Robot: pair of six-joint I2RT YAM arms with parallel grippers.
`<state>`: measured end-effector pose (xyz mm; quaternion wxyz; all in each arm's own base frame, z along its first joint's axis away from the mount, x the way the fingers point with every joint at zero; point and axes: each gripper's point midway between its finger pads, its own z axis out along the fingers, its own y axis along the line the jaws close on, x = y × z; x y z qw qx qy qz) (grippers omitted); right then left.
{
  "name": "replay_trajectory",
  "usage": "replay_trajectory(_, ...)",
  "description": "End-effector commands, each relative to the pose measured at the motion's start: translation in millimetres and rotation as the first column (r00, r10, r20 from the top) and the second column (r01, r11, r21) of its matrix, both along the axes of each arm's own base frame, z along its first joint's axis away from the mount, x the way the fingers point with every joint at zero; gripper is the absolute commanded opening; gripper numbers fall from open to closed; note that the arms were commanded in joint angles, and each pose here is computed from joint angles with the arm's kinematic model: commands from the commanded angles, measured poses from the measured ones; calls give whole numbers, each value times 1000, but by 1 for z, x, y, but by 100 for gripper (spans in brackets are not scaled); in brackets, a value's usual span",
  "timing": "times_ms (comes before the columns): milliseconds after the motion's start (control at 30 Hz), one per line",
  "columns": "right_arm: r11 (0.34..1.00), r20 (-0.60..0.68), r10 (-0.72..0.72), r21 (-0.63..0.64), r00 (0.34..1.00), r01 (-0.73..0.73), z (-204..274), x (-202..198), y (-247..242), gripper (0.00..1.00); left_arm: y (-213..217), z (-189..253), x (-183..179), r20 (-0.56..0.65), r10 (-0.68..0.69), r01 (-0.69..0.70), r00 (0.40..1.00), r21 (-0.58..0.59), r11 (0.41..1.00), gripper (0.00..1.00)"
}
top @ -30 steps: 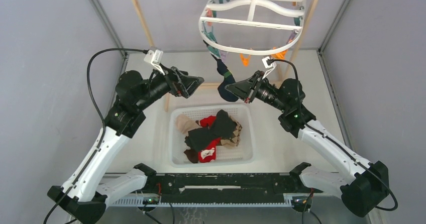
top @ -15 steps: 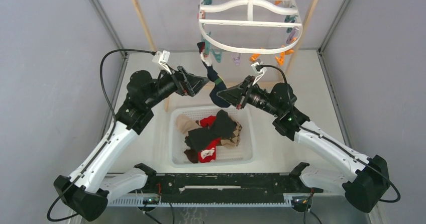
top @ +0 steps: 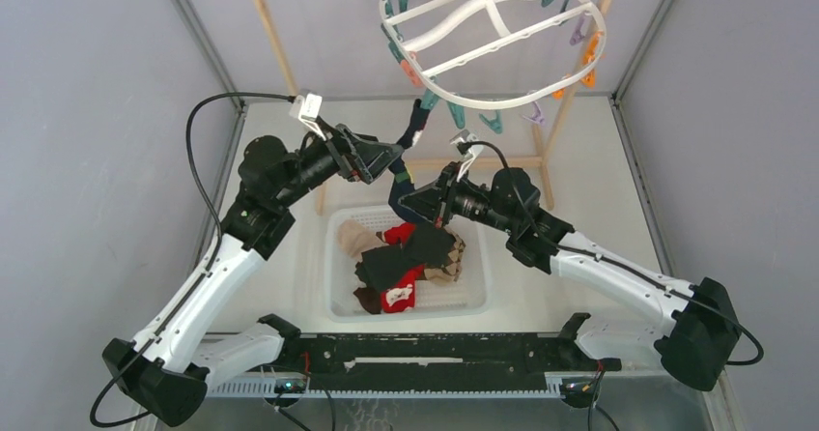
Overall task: Remove the socks clipped to the hanger
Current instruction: Remove the sock from the hanger.
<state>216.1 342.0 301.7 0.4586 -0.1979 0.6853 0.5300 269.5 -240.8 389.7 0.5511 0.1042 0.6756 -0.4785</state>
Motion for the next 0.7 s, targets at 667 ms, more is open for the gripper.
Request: replay_trajectory(667, 999, 112, -17, 53, 994, 11, 46, -7, 9, 0, -16, -17, -37, 5, -122, 122, 992, 84, 989, 100)
